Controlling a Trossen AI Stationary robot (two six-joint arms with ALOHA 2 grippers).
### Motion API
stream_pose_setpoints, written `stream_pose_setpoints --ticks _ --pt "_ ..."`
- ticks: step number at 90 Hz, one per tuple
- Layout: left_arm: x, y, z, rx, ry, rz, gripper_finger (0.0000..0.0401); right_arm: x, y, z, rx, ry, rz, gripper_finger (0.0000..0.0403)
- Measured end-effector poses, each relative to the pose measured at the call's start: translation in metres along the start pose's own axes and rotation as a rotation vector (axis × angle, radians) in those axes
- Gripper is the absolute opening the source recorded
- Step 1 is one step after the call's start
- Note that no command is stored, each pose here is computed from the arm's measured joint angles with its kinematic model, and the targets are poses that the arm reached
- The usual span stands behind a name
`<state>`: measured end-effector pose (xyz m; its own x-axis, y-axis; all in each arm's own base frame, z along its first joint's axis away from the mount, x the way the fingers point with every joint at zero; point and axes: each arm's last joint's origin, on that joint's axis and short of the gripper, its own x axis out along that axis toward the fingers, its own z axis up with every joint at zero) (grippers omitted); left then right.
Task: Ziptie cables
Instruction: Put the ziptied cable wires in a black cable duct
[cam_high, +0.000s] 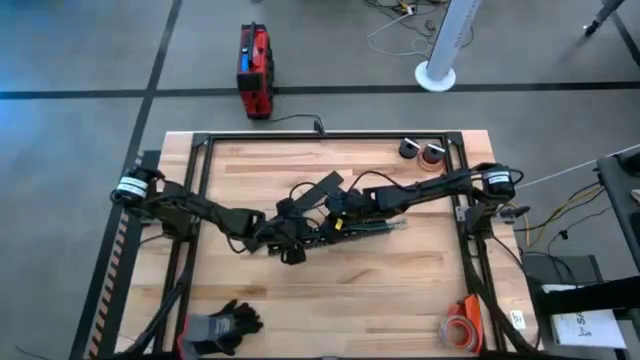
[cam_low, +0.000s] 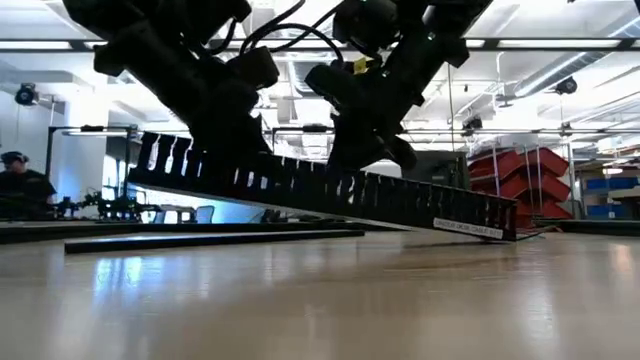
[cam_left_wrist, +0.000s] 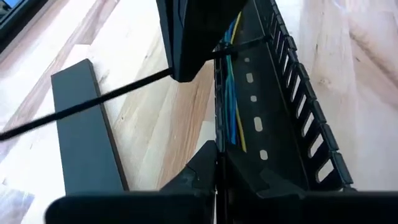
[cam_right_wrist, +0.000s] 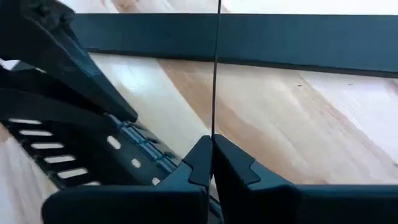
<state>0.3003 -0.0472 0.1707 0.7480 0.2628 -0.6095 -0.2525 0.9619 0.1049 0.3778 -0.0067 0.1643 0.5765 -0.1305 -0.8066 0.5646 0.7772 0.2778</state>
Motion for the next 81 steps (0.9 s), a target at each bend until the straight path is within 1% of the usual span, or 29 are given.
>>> stream_pose_setpoints --ticks 10,25,30,41,56,81 --pt "0.000 0.000 0.000 -0.010 0.001 0.004 0.0006 -0.002 -0.001 -0.001 0.005 0.008 -0.021 0.0000" --pt "0.000 0.001 -0.001 -0.014 0.011 0.010 0.0006 -0.003 -0.005 -0.004 0.002 -0.003 -0.114 0.0000" --pt "0.000 0.001 -0.002 -0.018 0.016 0.011 0.0006 -0.004 -0.005 -0.004 0.004 -0.008 -0.129 0.0000" --pt "0.000 0.001 -0.001 -0.027 0.014 0.020 0.0006 -0.004 -0.004 -0.004 0.013 -0.019 -0.121 0.0000" --pt "0.000 0.002 -0.001 -0.039 0.010 0.029 0.0006 -0.003 0.005 -0.006 0.019 -0.043 -0.083 0.0000" --pt "0.001 0.003 0.000 -0.063 -0.001 0.032 0.0006 0.006 0.008 -0.010 0.038 -0.049 -0.077 0.0000"
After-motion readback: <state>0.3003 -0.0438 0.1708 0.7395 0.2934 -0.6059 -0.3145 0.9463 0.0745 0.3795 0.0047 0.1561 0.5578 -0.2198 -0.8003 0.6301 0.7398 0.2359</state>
